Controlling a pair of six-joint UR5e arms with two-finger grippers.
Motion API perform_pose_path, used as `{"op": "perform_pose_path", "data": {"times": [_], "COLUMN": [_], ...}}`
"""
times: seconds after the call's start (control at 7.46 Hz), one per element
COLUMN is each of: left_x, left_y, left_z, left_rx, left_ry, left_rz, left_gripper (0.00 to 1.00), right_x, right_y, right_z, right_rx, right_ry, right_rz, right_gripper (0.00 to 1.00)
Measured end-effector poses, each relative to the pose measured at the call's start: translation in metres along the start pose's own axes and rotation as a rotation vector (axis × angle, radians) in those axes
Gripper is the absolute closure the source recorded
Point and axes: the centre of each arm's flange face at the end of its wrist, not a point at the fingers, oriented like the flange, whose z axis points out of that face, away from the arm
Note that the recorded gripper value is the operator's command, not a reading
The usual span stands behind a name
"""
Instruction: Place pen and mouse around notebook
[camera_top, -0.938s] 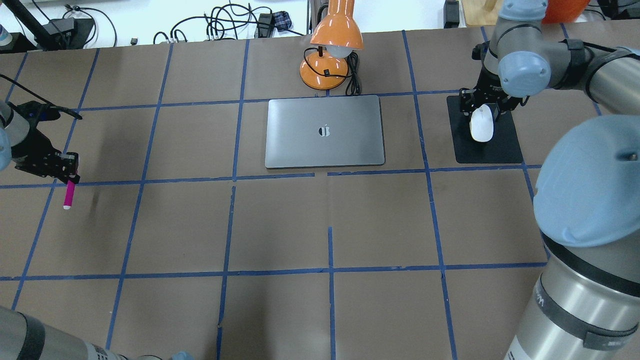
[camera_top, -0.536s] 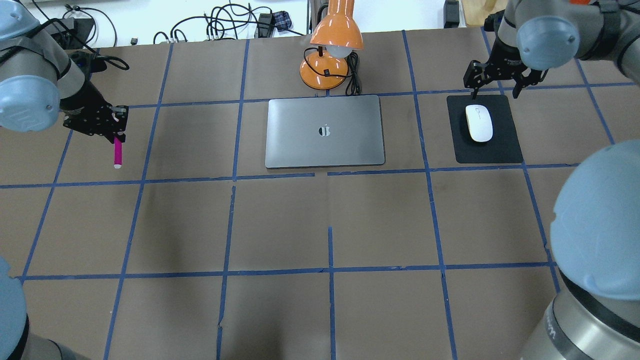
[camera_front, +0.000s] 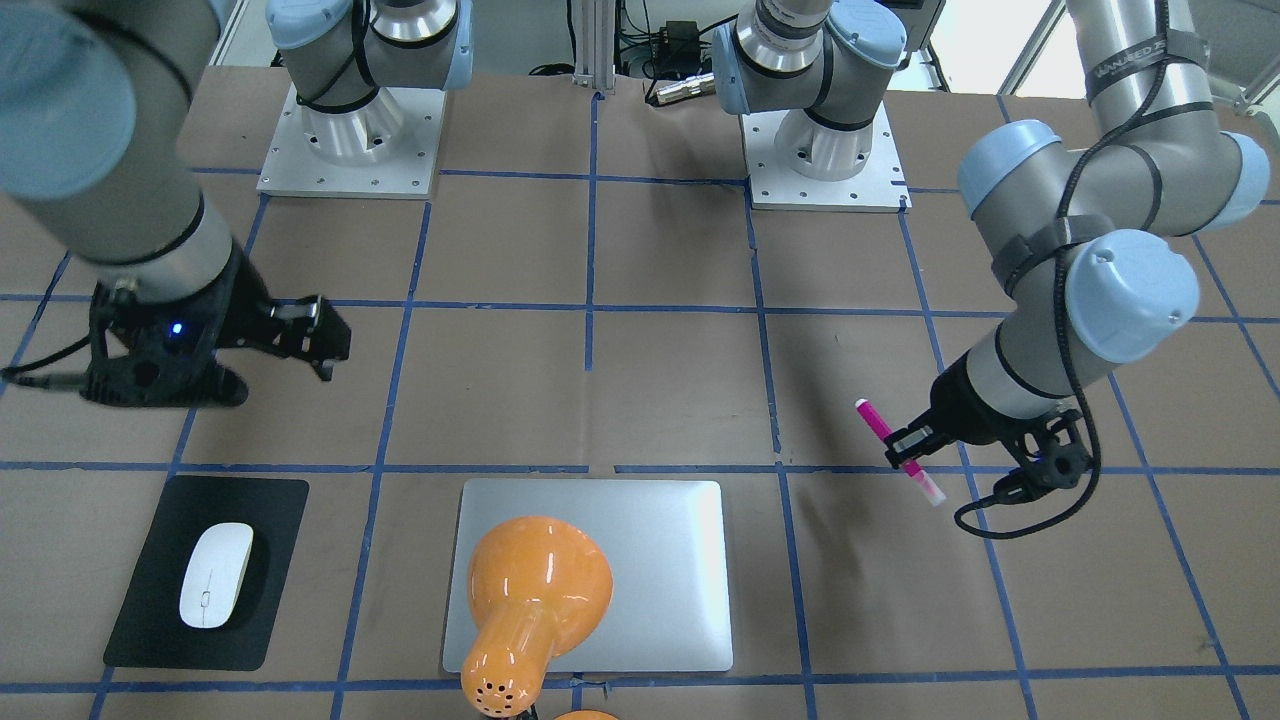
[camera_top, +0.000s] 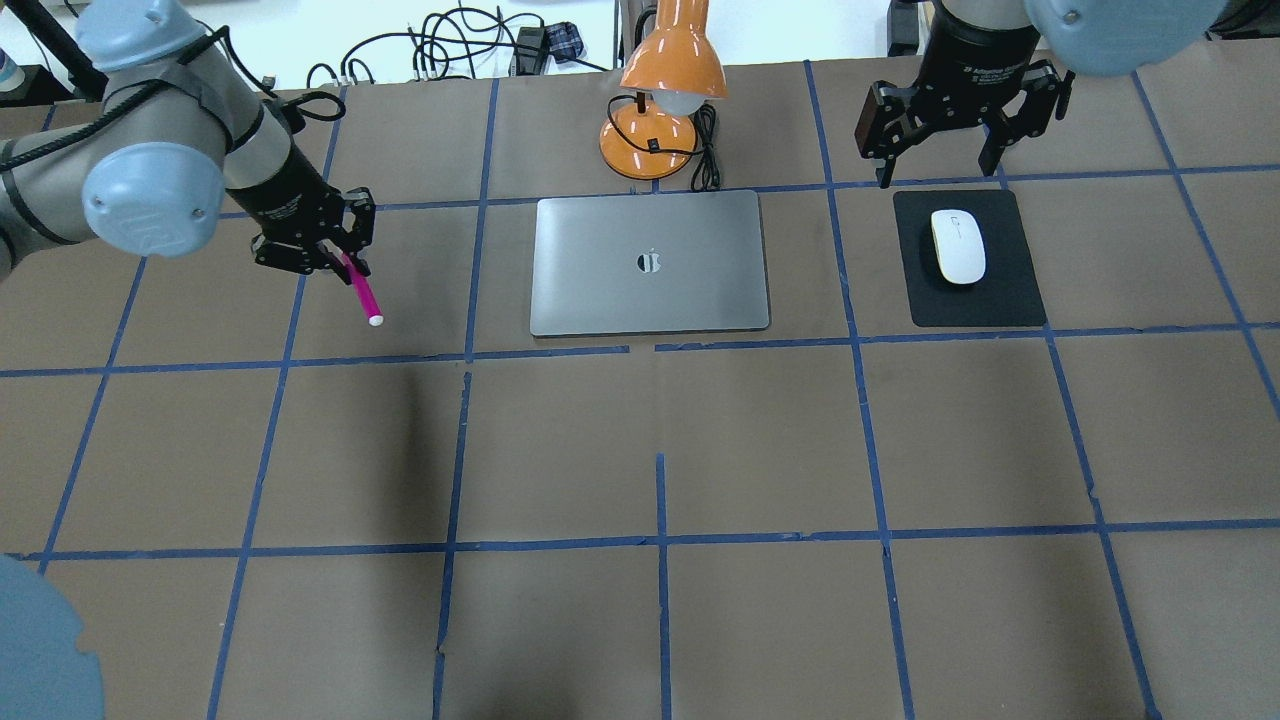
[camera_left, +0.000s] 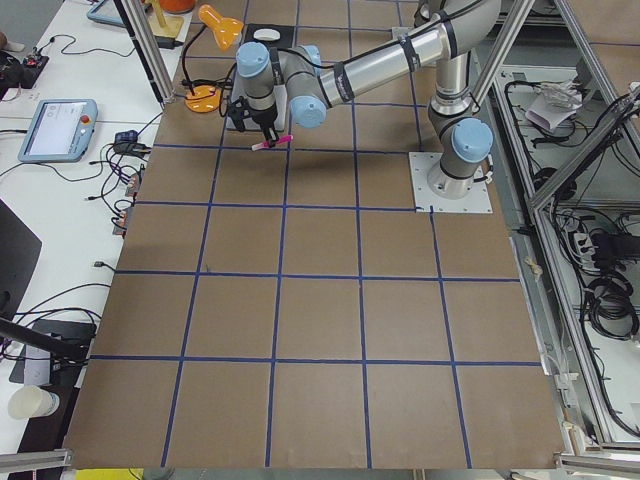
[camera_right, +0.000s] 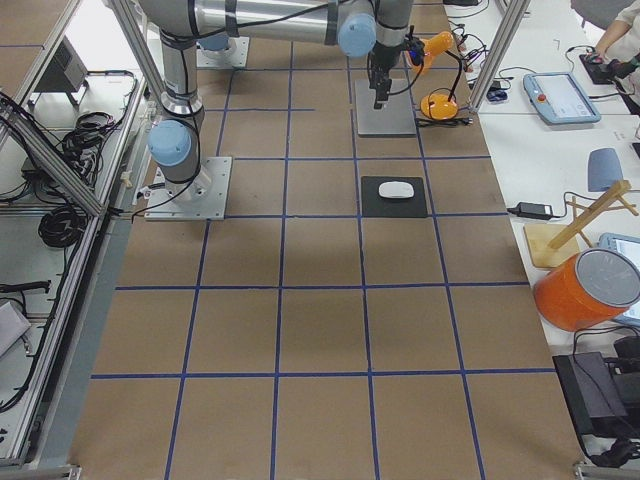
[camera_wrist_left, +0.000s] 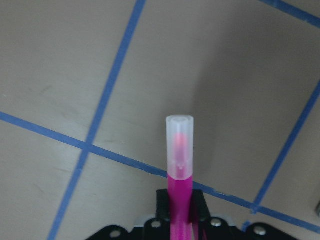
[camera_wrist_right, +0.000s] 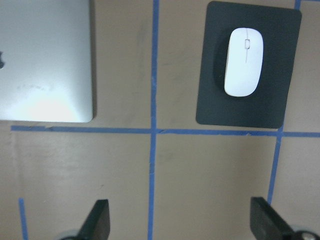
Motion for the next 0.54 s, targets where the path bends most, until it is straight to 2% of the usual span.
{"op": "perform_pose_path", "data": {"times": [0.27,0.54], "left_x": [0.045,0.087], "left_y": [0.029,0.062], "left_z": [0.015,0.026], "left_rx": [-0.021,-0.027], "left_ry": [-0.009,-0.023], "left_rz": [-0.192,-0.374], "left_gripper": [1.00,1.00], "right_x": [-0.016,-0.019], "right_y": [0.042,0.050], "right_z": [-0.027,-0.024], "right_rx": [0.006,-0.011], "right_ry": [-0.022,-0.027], "right_rz": [-0.006,-0.013], "right_gripper": [0.00,0.00]}}
